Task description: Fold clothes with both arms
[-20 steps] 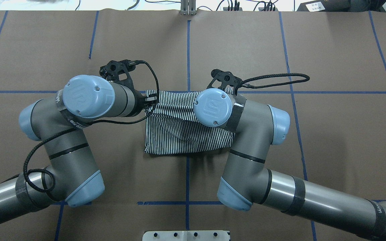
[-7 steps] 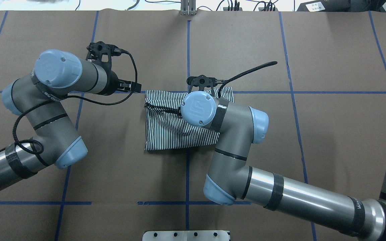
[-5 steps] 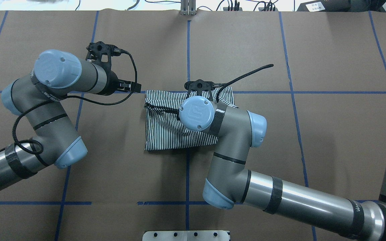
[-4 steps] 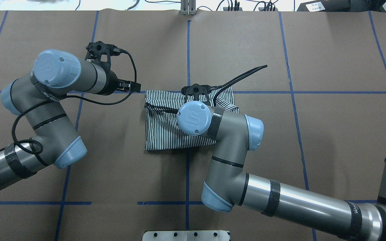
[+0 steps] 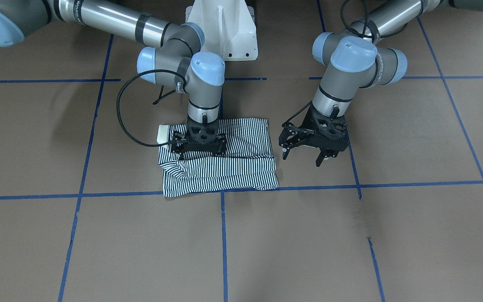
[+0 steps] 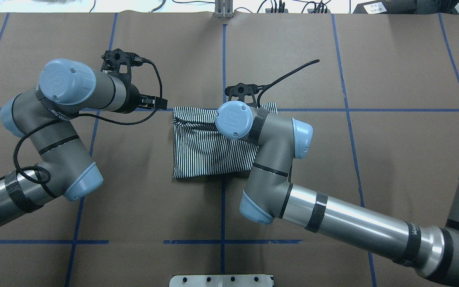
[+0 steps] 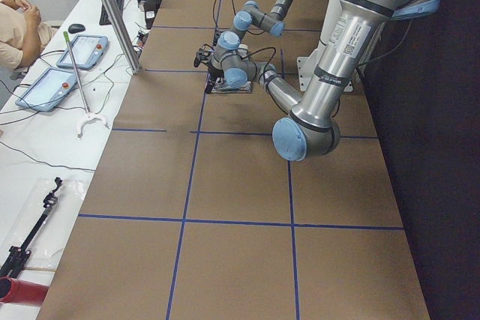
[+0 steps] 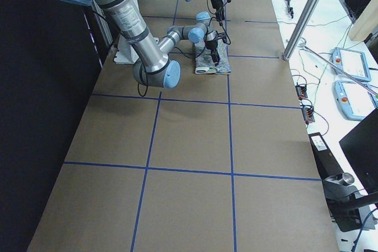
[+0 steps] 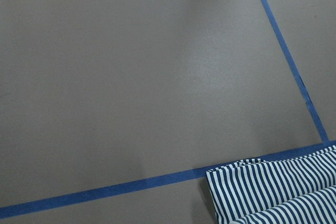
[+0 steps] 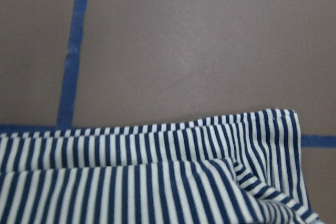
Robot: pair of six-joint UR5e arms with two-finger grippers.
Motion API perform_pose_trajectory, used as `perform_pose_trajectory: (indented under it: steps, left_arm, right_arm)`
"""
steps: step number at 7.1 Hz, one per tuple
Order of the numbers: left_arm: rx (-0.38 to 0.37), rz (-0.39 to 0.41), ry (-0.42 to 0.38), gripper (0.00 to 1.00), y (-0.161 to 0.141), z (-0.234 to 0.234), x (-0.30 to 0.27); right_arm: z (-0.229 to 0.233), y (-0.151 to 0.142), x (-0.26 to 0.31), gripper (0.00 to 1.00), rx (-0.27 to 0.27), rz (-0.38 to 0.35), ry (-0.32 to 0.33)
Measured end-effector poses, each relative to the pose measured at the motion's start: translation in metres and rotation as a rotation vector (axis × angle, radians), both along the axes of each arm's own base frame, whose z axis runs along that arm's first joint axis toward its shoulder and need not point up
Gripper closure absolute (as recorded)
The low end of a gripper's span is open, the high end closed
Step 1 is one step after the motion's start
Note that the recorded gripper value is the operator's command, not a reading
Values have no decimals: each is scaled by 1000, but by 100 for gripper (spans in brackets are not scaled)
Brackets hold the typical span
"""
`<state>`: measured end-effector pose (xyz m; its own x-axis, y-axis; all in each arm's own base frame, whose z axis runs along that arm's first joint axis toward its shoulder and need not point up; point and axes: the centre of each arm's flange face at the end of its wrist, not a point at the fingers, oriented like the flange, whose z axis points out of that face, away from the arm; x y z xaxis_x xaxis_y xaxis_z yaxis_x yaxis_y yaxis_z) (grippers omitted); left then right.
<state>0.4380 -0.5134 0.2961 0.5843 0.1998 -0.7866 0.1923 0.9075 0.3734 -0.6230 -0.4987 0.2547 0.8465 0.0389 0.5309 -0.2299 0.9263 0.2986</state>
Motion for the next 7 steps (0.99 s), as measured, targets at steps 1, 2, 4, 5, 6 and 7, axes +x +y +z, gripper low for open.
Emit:
perform_pose_trajectory:
  steps: [1, 2, 4, 5, 6, 7]
  left_arm:
    - [-5, -2, 3, 0, 0, 0, 0]
    - [-12, -5, 7, 0, 1, 0, 1]
    - [-30, -13, 17, 0, 3, -1, 4]
    - [-37, -16, 20, 0, 3, -2, 4]
    - [-49, -20, 21, 0, 3, -2, 7]
    - [-73, -24, 20, 0, 3, -3, 18]
  right_arm:
    - [6, -35, 8, 0, -3, 25, 23]
    - [15, -71, 23, 0, -3, 43, 44]
    - [21, -122, 59, 0, -10, 49, 46]
    - [12, -131, 66, 0, -9, 48, 32]
    - [0, -140, 72, 0, -17, 44, 6]
    - [-11, -150, 86, 0, -38, 28, -32]
